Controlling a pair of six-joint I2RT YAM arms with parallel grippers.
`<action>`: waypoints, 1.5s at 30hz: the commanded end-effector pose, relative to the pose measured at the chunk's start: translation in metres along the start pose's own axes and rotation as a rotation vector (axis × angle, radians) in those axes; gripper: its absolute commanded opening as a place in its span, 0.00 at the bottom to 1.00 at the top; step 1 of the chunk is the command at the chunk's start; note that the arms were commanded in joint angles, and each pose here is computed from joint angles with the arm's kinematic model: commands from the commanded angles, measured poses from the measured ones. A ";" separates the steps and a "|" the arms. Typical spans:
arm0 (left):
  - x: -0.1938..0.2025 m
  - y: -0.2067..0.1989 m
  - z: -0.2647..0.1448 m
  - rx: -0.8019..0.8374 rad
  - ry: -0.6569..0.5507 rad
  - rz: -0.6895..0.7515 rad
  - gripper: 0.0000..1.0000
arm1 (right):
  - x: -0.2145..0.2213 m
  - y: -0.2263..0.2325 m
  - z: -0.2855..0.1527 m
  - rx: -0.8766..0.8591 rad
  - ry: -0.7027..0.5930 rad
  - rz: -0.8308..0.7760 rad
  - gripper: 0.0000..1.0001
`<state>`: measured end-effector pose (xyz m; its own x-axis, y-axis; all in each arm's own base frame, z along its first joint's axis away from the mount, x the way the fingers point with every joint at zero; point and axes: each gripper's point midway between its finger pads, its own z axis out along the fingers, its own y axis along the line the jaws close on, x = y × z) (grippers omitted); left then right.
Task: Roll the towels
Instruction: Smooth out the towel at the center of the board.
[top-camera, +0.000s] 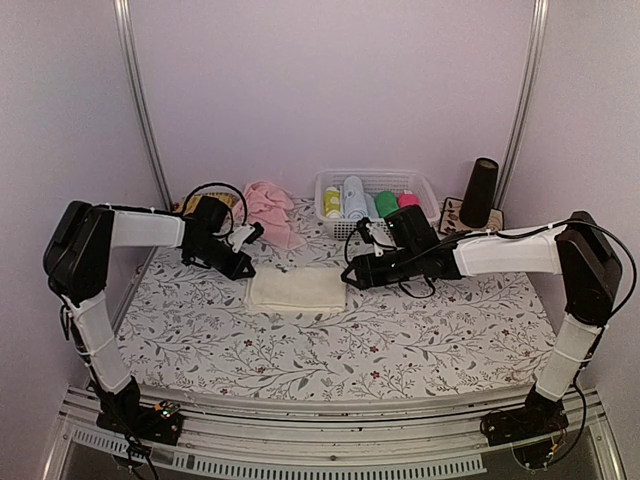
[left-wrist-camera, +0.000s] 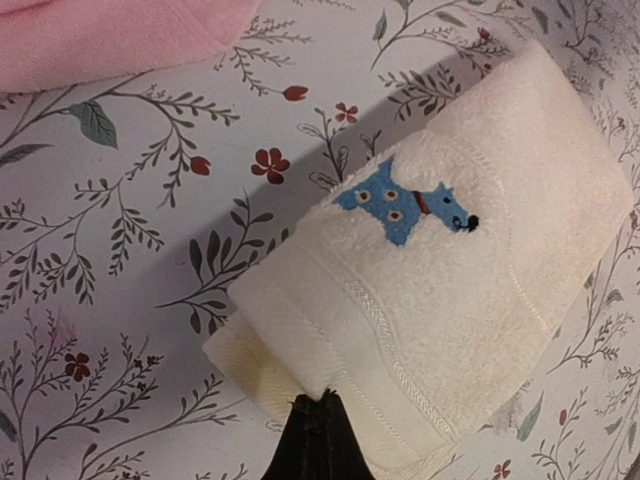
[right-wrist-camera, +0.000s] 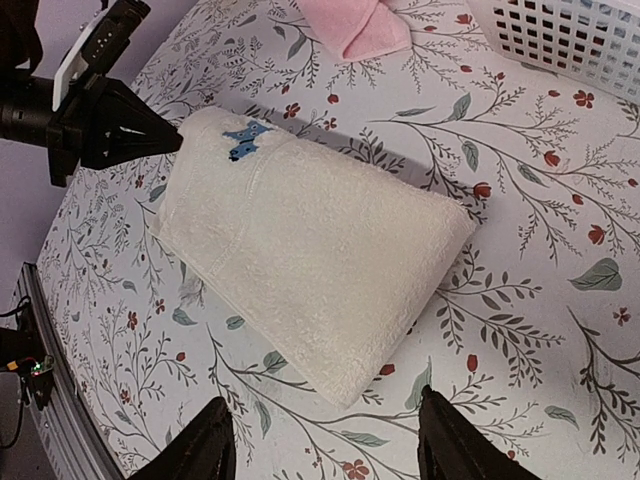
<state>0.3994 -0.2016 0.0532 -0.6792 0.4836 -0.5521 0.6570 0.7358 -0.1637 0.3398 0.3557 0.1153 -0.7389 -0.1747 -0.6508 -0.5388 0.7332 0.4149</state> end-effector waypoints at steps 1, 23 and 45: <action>-0.002 0.021 0.010 -0.069 -0.006 -0.025 0.00 | -0.008 0.003 0.003 -0.020 -0.008 -0.007 0.63; -0.029 0.018 0.008 0.188 -0.127 -0.032 0.68 | 0.001 0.002 0.005 -0.028 0.019 -0.007 0.63; -0.018 0.006 0.028 0.421 -0.102 -0.108 0.57 | 0.004 0.001 0.007 -0.028 0.025 -0.006 0.63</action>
<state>0.4263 -0.2148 0.0356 -0.7295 0.3583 -0.5826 0.6689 0.5517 -0.4982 0.3366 0.3585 0.1127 -0.7444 -0.1865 -0.6412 -0.5483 0.7188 0.4274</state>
